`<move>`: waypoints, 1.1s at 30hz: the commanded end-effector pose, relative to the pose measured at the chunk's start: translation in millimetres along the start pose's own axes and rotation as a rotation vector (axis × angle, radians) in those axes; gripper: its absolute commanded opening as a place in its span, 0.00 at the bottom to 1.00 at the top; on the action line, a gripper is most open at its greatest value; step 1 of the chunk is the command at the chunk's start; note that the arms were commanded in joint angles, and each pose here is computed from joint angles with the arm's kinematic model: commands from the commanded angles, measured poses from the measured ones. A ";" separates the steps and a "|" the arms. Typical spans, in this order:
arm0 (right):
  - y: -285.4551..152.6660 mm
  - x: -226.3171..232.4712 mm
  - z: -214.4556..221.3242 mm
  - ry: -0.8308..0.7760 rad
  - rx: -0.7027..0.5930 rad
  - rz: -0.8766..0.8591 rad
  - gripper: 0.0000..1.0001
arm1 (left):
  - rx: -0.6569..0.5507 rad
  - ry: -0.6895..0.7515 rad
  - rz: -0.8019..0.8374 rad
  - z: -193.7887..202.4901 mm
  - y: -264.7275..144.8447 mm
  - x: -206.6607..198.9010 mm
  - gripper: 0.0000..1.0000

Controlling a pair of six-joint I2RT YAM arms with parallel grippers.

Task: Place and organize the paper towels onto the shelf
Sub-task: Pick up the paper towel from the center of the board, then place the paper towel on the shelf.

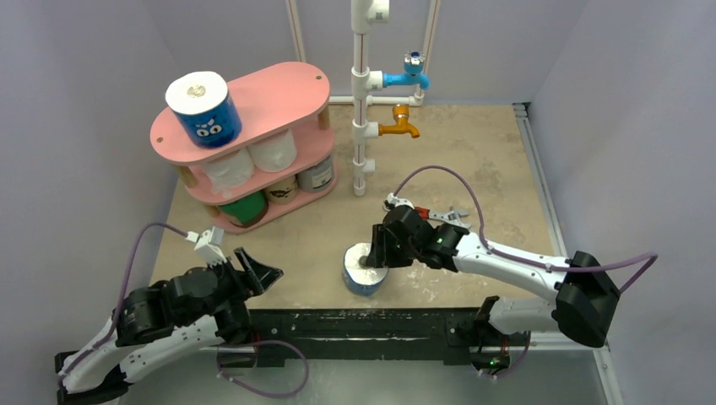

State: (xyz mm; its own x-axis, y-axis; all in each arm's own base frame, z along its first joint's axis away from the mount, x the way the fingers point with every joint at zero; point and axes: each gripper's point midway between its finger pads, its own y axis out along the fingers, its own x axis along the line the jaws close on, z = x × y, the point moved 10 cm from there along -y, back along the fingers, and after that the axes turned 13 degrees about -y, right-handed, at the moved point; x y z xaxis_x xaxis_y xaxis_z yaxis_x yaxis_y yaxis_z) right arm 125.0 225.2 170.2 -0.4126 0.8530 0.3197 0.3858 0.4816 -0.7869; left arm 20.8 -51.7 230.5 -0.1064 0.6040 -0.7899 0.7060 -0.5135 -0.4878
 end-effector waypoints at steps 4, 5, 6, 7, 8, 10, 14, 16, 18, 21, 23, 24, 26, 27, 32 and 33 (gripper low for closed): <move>-38.5 14.4 -24.9 0.041 -0.130 -0.065 0.02 | -0.081 -0.070 0.010 -8.8 -12.8 18.1 0.72; -43.8 16.1 -28.7 0.040 -0.130 -0.060 0.00 | -0.087 -0.077 0.014 -9.3 -13.9 20.3 0.72; -49.4 17.1 -32.1 0.039 -0.129 -0.045 0.00 | -0.093 -0.086 0.023 -10.0 -15.5 22.5 0.72; -54.4 18.6 -36.1 0.039 -0.135 -0.038 0.00 | -0.097 -0.091 0.024 -10.4 -16.2 23.8 0.72; -59.7 20.1 -39.3 0.041 -0.141 -0.035 0.00 | -0.100 -0.094 0.024 -10.9 -17.3 24.8 0.72; -73.0 23.3 -48.1 0.053 -0.173 -0.031 0.00 | -0.103 -0.097 0.022 -11.8 -19.0 26.1 0.72; -111.0 36.7 -74.5 0.068 -0.269 -0.061 0.00 | -0.110 -0.099 0.015 -13.5 -22.0 27.7 0.72; -132.0 46.0 -90.9 0.061 -0.319 -0.091 0.00 | -0.111 -0.098 0.010 -13.7 -22.6 28.5 0.72; -147.4 57.6 -108.5 0.039 -0.355 -0.125 0.00 | -0.117 -0.100 0.005 -14.0 -22.3 29.2 0.72; -167.0 74.9 -135.1 0.008 -0.412 -0.173 0.00 | -0.118 -0.101 -0.001 -13.8 -21.5 29.3 0.72; -179.3 86.8 -153.8 -0.001 -0.461 -0.207 0.00 | -0.120 -0.101 -0.010 -13.8 -20.7 29.0 0.72; -182.9 93.1 -162.1 -0.004 -0.481 -0.230 0.00 | -0.119 -0.099 -0.015 -13.6 -20.3 28.8 0.72; -187.2 106.1 -177.7 -0.018 -0.502 -0.282 0.00 | -0.117 -0.098 -0.024 -13.1 -19.2 28.0 0.72; -188.5 112.0 -185.6 -0.027 -0.519 -0.299 0.00 | -0.115 -0.096 -0.030 -12.6 -18.3 27.5 0.72; -193.1 133.4 -225.1 -0.008 -0.638 -0.313 0.00 | -0.094 -0.083 -0.070 -8.9 -12.4 24.7 0.72; -192.9 136.7 -232.8 0.000 -0.659 -0.306 0.00 | -0.090 -0.082 -0.075 -8.0 -10.9 24.1 0.72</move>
State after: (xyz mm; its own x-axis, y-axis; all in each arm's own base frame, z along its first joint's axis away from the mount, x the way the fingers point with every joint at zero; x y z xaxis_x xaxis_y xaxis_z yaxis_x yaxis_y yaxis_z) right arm 173.9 284.6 443.5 -0.5462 0.7053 0.4519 0.6104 0.7046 -0.3618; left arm 14.6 -23.3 215.3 -0.2002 0.5907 -0.7816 0.7557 -0.4146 -0.5069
